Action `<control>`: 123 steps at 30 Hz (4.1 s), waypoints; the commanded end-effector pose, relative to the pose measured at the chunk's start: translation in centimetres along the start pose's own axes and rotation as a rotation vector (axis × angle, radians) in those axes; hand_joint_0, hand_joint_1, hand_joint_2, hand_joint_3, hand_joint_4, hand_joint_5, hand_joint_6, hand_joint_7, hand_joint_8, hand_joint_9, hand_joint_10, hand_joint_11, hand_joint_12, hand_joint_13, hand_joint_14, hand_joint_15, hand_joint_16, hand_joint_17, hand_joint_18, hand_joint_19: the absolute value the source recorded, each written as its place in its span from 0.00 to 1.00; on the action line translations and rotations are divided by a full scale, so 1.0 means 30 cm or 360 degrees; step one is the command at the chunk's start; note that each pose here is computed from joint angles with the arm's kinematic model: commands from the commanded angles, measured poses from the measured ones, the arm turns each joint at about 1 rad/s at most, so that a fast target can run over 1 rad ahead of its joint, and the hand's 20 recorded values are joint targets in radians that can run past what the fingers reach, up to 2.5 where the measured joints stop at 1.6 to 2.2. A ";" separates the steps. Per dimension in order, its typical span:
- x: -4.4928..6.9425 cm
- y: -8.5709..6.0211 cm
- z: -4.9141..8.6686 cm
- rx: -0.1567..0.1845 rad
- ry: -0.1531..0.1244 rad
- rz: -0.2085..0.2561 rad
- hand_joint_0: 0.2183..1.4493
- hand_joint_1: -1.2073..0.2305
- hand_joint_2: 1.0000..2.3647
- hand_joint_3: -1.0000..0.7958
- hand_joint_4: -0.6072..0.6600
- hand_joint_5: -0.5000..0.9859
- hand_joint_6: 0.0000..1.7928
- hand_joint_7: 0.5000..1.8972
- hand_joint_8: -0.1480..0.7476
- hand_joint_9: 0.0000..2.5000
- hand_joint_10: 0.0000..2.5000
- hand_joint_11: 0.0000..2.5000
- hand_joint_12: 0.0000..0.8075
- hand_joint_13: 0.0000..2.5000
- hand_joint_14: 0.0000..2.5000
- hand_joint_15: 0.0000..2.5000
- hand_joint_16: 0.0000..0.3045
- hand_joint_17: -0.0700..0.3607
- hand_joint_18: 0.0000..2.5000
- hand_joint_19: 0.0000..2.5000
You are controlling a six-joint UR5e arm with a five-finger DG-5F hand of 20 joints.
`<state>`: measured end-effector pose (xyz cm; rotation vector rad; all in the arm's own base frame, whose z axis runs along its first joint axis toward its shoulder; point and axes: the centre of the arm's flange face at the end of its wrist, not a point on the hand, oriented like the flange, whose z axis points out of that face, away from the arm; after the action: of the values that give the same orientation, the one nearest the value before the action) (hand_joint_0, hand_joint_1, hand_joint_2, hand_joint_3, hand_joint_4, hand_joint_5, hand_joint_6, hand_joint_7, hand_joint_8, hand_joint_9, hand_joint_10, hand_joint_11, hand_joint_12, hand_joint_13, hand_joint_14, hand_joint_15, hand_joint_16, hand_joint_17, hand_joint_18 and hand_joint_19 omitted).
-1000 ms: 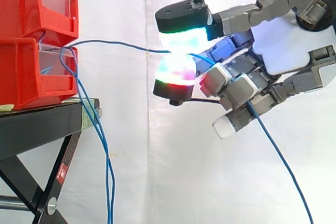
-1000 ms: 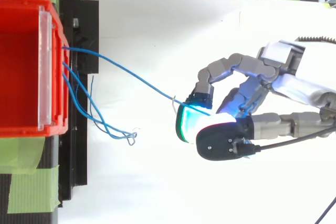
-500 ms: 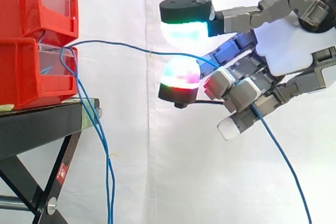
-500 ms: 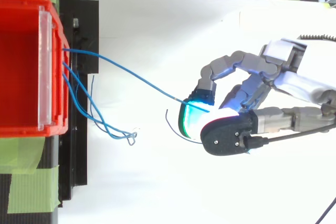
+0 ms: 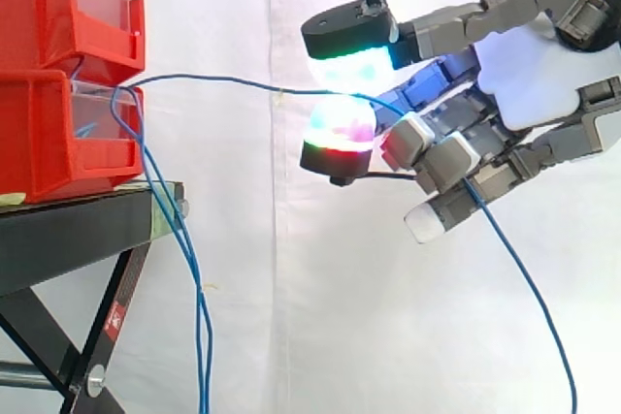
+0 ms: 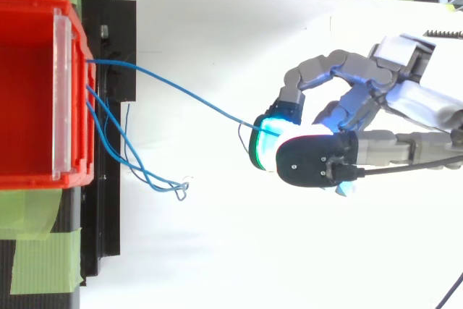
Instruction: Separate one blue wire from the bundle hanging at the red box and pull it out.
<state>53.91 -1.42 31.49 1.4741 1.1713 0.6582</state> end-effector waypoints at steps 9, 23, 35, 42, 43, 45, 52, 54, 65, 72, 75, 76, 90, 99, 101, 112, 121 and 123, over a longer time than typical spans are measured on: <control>-0.022 0.038 -0.021 -0.0032 -0.0023 -0.0007 0.31 0.34 0.01 0.54 0.55 0.23 0.49 0.37 0.65 0.50 0.01 0.49 0.60 0.56 0.01 0.45 0.21 0.50 0.35 0.21; -0.034 0.058 -0.034 -0.0046 -0.0026 -0.0008 0.32 0.31 0.00 0.58 0.52 0.25 0.49 0.45 0.67 0.52 0.01 0.49 0.64 0.52 0.01 0.41 0.22 0.52 0.35 0.19; -0.045 0.058 -0.041 -0.0029 -0.0048 -0.0032 0.32 0.31 0.00 0.58 0.55 0.25 0.48 0.47 0.67 0.51 0.01 0.48 0.66 0.47 0.01 0.37 0.23 0.53 0.34 0.18; -0.042 0.056 -0.038 -0.0034 -0.0046 -0.0032 0.32 0.31 0.00 0.58 0.56 0.25 0.48 0.47 0.67 0.50 0.01 0.47 0.67 0.42 0.01 0.33 0.23 0.53 0.33 0.17; -0.042 0.056 -0.038 -0.0034 -0.0046 -0.0032 0.32 0.31 0.00 0.58 0.56 0.25 0.48 0.48 0.67 0.50 0.01 0.47 0.66 0.42 0.01 0.32 0.23 0.53 0.33 0.17; -0.041 0.058 -0.037 -0.0037 -0.0045 -0.0028 0.32 0.31 0.00 0.58 0.56 0.25 0.48 0.48 0.67 0.49 0.01 0.46 0.67 0.40 0.01 0.31 0.24 0.54 0.32 0.16; -0.042 0.061 -0.038 -0.0045 -0.0048 -0.0021 0.32 0.31 0.00 0.58 0.55 0.25 0.48 0.48 0.66 0.42 0.01 0.41 0.66 0.35 0.01 0.26 0.24 0.54 0.31 0.16; -0.041 0.062 -0.037 -0.0048 -0.0045 -0.0018 0.32 0.30 0.00 0.58 0.55 0.25 0.48 0.47 0.65 0.36 0.01 0.38 0.67 0.35 0.01 0.26 0.24 0.54 0.31 0.16; -0.040 0.060 -0.036 -0.0046 -0.0045 -0.0020 0.32 0.30 0.01 0.58 0.53 0.25 0.48 0.47 0.63 0.24 0.00 0.28 0.65 0.30 0.01 0.24 0.23 0.54 0.30 0.16; -0.041 0.062 -0.037 -0.0048 -0.0045 -0.0018 0.31 0.30 0.03 0.57 0.52 0.25 0.48 0.47 0.60 0.15 0.00 0.15 0.62 0.20 0.01 0.16 0.24 0.54 0.25 0.14; -0.040 0.060 -0.036 -0.0046 -0.0045 -0.0020 0.31 0.30 0.03 0.57 0.51 0.25 0.48 0.46 0.57 0.10 0.00 0.08 0.60 0.15 0.00 0.12 0.24 0.54 0.20 0.12; -0.040 0.058 -0.036 -0.0045 -0.0045 -0.0021 0.28 0.31 0.12 0.55 0.51 0.25 0.49 0.42 0.56 0.08 0.00 0.07 0.59 0.12 0.00 0.12 0.24 0.55 0.17 0.12; -0.040 0.060 -0.036 -0.0046 -0.0045 -0.0020 0.28 0.32 0.12 0.54 0.50 0.25 0.49 0.39 0.52 0.04 0.00 0.05 0.53 0.01 0.00 0.10 0.25 0.56 0.00 0.04; -0.041 0.060 -0.037 -0.0046 -0.0043 -0.0020 0.28 0.32 0.10 0.55 0.51 0.25 0.49 0.40 0.52 0.06 0.00 0.06 0.54 0.03 0.00 0.09 0.26 0.57 0.00 0.04; -0.039 0.060 -0.036 -0.0046 -0.0043 -0.0020 0.29 0.30 0.08 0.55 0.51 0.25 0.48 0.43 0.53 0.08 0.00 0.05 0.55 0.04 0.00 0.08 0.26 0.58 0.03 0.01; -0.039 0.060 -0.036 -0.0046 -0.0043 -0.0020 0.29 0.30 0.07 0.56 0.50 0.25 0.48 0.44 0.54 0.09 0.00 0.06 0.56 0.06 0.00 0.08 0.27 0.59 0.04 0.01; -0.040 0.062 -0.037 -0.0048 -0.0043 -0.0018 0.29 0.31 0.07 0.56 0.51 0.25 0.49 0.43 0.56 0.11 0.00 0.06 0.58 0.08 0.00 0.09 0.27 0.59 0.08 0.03; -0.039 0.060 -0.036 -0.0046 -0.0043 -0.0020 0.29 0.31 0.06 0.56 0.51 0.25 0.49 0.42 0.57 0.11 0.00 0.07 0.59 0.08 0.00 0.09 0.27 0.59 0.08 0.03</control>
<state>53.10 -1.94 33.69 1.4461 1.1451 0.6425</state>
